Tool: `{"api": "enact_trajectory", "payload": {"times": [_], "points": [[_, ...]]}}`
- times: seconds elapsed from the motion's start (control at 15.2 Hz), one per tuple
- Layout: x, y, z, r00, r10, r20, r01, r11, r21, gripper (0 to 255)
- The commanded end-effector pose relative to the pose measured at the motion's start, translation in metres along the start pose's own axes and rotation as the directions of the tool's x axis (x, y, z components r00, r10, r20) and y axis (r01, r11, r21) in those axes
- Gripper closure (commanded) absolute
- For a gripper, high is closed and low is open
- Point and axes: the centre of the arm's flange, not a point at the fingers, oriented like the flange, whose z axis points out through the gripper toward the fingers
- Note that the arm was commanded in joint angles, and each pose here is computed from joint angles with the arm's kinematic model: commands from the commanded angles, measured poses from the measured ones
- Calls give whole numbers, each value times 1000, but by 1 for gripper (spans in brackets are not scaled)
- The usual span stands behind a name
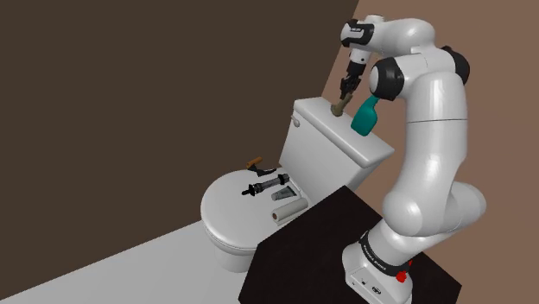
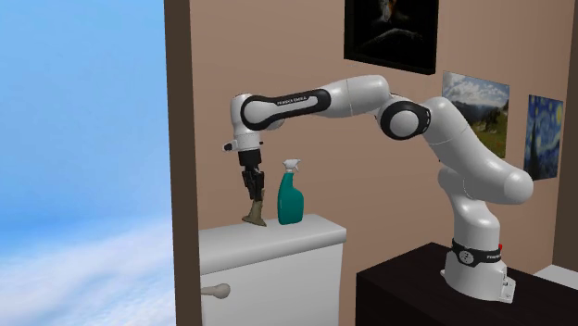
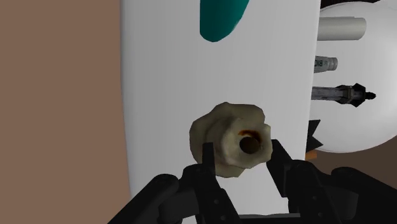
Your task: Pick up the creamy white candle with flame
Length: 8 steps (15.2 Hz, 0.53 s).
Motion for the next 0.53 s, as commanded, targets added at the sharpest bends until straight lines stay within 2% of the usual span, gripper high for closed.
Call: {"api": "enact_trajectory", "payload": {"times": [0.0, 0.46], "points": [[-2, -2, -12, 1000, 0, 0, 0, 1000, 0, 255], [-6, -4, -48, 1000, 0, 0, 0, 1000, 0, 255]]}}
